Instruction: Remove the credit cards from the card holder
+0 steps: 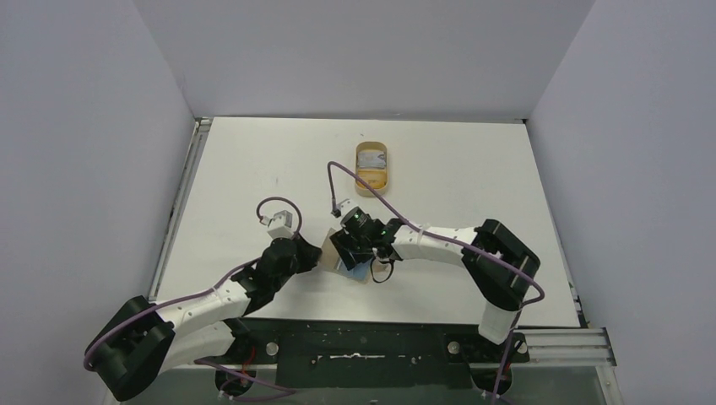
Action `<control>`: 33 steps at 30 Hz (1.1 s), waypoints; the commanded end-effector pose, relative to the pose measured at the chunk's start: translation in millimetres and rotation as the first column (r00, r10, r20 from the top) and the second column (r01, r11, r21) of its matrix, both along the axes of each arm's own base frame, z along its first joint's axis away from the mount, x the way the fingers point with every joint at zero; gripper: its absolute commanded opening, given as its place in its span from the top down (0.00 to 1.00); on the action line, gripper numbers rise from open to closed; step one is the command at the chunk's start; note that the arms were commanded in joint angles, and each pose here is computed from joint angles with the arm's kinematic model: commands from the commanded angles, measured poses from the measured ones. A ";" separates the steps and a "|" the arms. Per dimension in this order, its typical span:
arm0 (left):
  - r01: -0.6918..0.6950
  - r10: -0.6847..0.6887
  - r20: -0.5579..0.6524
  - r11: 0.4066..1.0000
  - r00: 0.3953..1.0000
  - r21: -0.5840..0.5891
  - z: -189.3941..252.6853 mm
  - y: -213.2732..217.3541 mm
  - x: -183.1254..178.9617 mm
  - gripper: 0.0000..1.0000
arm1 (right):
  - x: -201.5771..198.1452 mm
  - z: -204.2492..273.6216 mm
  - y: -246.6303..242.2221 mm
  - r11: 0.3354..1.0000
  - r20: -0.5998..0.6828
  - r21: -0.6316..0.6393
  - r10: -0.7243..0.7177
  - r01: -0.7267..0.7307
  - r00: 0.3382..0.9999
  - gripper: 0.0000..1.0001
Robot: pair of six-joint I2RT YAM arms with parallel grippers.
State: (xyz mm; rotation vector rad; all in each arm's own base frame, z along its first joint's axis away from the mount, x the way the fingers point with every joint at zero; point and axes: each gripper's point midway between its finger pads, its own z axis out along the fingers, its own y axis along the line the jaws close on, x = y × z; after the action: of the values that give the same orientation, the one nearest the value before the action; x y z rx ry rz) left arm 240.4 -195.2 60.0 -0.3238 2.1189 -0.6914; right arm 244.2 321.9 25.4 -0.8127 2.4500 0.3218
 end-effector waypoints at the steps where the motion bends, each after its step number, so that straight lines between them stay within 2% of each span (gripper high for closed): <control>1: -0.048 0.049 0.058 0.999 0.997 -0.015 17.7 3.9 11.4 1.00 | -2.6 24.4 -25.9 0.998 0.059 -0.046 -0.029 0.032 0.998 0.32; 13: -0.097 0.096 0.042 0.995 0.994 0.013 11.0 15.1 11.3 1.00 | -12.5 53.2 -74.3 0.984 0.115 -0.134 -0.099 0.115 0.988 0.29; 17: -0.125 0.124 0.027 0.992 0.992 0.025 5.3 20.6 10.1 1.00 | -10.1 78.7 -87.5 0.981 0.178 -0.099 -0.149 0.169 0.973 0.25; 20: -0.184 0.184 -0.003 0.982 0.983 0.036 -4.9 30.1 8.9 1.00 | -5.1 101.0 -84.2 0.983 0.206 -0.003 -0.181 0.186 0.962 0.13; 22: -0.211 0.213 -0.022 0.976 0.977 0.049 -13.1 35.1 7.2 1.00 | 0.9 114.0 -81.1 0.976 0.206 0.094 -0.214 0.199 0.955 0.01; 25: -0.240 0.242 -0.043 0.969 0.969 0.054 -21.2 38.6 6.2 1.00 | 16.1 127.4 -80.8 0.919 0.146 0.284 -0.324 0.274 0.935 0.00; 28: -0.255 0.257 -0.056 0.966 0.965 0.050 -26.9 38.3 5.7 1.00 | 22.5 134.3 -72.3 0.853 0.048 0.452 -0.317 0.263 0.947 0.00; 33: -0.262 0.262 -0.083 0.965 0.961 0.008 -33.8 30.4 6.9 1.00 | 24.8 131.0 -41.8 0.804 -0.063 0.542 -0.253 0.246 0.965 0.00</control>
State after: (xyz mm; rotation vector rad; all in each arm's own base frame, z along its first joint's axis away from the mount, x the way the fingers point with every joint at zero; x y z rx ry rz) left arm 238.0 -158.0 20.5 -0.5612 2.1608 -0.4777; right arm 268.0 226.5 132.4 -0.2246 2.3035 0.5385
